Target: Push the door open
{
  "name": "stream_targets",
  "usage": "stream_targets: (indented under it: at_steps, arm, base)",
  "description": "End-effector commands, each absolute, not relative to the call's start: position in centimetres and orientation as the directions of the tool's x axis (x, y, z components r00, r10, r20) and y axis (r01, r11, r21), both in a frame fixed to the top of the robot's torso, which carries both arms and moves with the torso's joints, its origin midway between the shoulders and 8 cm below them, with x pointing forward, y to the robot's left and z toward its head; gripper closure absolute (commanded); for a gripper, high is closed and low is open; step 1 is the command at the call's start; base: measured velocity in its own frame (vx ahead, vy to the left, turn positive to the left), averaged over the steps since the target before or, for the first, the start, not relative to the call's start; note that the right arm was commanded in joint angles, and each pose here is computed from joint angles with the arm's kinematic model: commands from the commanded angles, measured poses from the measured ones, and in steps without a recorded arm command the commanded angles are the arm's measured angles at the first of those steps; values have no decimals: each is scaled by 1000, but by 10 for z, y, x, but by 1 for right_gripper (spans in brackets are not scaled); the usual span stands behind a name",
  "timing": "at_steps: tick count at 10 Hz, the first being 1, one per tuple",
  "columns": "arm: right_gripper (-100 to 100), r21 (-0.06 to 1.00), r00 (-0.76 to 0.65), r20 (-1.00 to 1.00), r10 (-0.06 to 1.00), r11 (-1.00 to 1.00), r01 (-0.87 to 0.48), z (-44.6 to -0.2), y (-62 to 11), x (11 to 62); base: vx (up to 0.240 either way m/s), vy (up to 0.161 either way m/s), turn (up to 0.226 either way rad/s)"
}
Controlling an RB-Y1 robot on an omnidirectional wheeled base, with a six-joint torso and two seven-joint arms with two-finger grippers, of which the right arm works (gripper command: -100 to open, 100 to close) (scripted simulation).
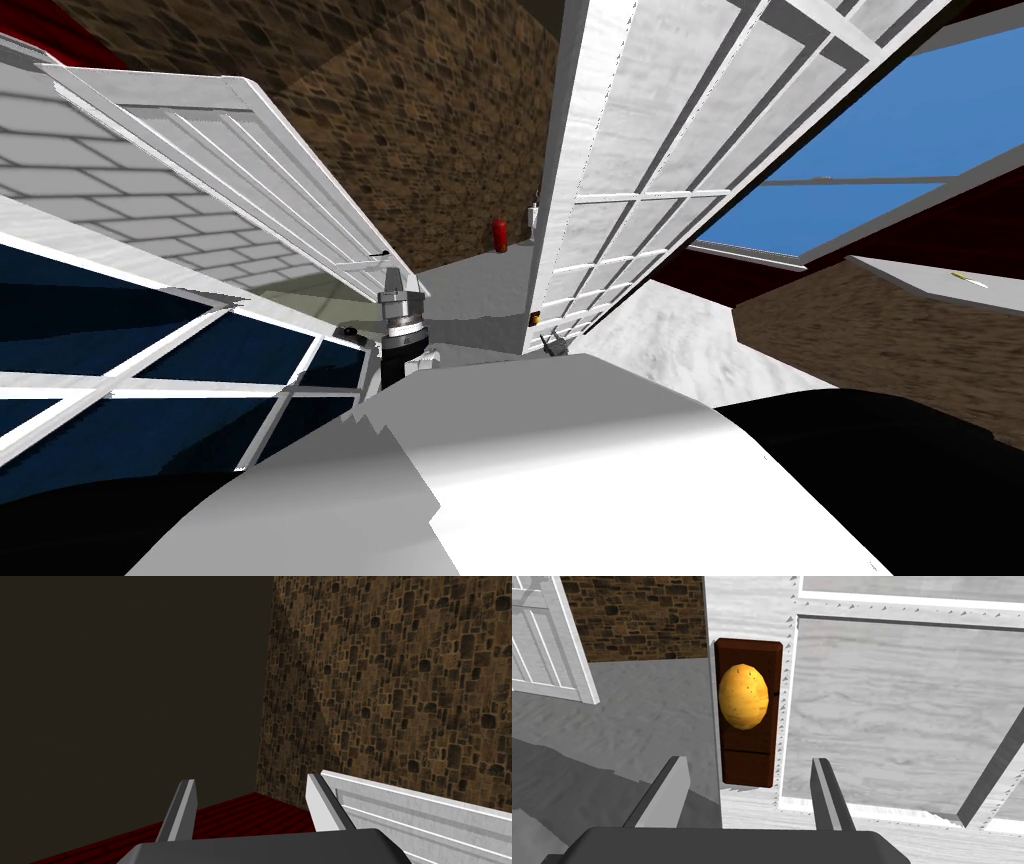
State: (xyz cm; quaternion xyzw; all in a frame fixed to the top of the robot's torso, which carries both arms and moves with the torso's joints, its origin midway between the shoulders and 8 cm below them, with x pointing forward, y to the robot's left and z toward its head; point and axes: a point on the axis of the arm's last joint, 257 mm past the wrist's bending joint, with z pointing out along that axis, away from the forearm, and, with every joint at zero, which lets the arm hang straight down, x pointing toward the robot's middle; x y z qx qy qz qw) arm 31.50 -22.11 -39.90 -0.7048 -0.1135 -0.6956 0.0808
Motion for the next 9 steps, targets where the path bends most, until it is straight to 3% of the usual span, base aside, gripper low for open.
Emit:
stream_targets:
  at_steps: [1, 3, 9]
  arm:
    - [-100, 29, 4, 1000, 31, -970, 242, -399, -227, 309]
    - [-100, 19, 4, 1000, 20, -972, 234, -399, -225, 309]
    - [-100, 37, 1, 999, 38, -973, 228, -399, -227, 321]
  base:
    - [-172, 49, -85]
    - [-117, 40, -35]
    - [183, 38, 17]
